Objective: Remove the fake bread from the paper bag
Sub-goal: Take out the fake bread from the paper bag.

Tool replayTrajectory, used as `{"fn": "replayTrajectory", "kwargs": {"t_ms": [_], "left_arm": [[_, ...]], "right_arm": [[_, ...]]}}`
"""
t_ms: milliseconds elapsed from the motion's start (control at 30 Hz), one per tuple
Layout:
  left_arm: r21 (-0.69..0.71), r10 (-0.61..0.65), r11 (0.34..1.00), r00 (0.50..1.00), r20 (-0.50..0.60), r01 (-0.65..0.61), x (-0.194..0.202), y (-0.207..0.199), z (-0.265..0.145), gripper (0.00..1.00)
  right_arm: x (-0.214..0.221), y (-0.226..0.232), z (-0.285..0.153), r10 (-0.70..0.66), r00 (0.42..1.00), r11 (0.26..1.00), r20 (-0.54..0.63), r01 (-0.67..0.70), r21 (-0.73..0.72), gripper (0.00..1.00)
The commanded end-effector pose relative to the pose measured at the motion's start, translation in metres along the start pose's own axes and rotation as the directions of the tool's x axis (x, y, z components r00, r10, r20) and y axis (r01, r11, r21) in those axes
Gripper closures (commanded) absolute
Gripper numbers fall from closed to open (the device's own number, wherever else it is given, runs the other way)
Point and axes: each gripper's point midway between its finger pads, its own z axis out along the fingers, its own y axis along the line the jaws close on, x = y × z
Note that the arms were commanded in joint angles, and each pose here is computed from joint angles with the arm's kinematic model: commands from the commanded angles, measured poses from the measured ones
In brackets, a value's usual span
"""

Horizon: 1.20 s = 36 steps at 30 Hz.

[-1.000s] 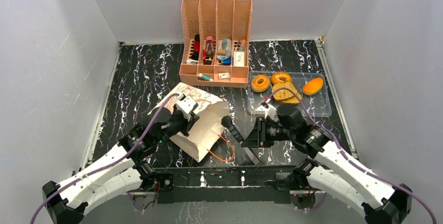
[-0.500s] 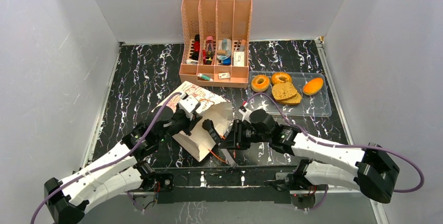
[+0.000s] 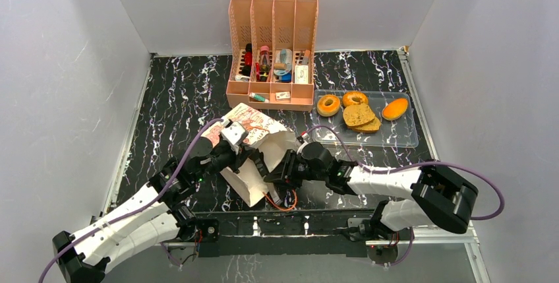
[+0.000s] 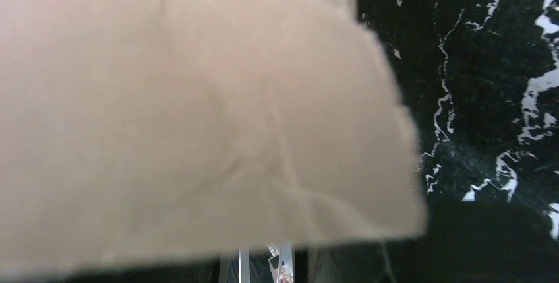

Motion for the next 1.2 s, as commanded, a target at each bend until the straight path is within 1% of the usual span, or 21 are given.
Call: {"fn": "replayTrajectory", "kwargs": {"t_ms": [0,267,500,600,967,1167], "left_arm": [[0.034,-0.014,0.999,0.998,0.062,0.012,-0.014,-0.007,-0.001,1.00],[0.048,-0.024,0.999,0.998,0.066,0.020,-0.011,-0.009,-0.003,1.00],[0.053,-0.021,0.998,0.998,0.065,0.018,-0.009,-0.010,-0.005,1.00],[0.057,-0.021,0.998,0.998,0.064,0.017,-0.008,-0.011,-0.005,1.00],[0.086,-0.037,0.996,0.997,0.068,0.031,-0.009,-0.017,-0.006,1.00],[0.095,-0.040,0.995,0.998,0.055,0.035,-0.006,-0.018,-0.006,1.00]], "right_arm": [[-0.010,0.053,0.008,0.000,0.998,0.991,0.057,0.007,-0.134,0.70],[0.001,0.057,0.024,0.049,0.999,0.988,0.019,-0.045,-0.149,0.68],[0.000,0.066,0.027,0.061,0.998,0.980,0.028,-0.055,-0.191,0.64],[-0.001,0.071,0.030,0.060,0.998,0.976,0.027,-0.053,-0.209,0.63],[-0.005,0.068,0.051,0.054,0.998,0.978,0.025,-0.048,-0.204,0.61],[-0.004,0.081,0.061,0.014,1.000,0.971,0.002,-0.013,-0.238,0.61]]}}
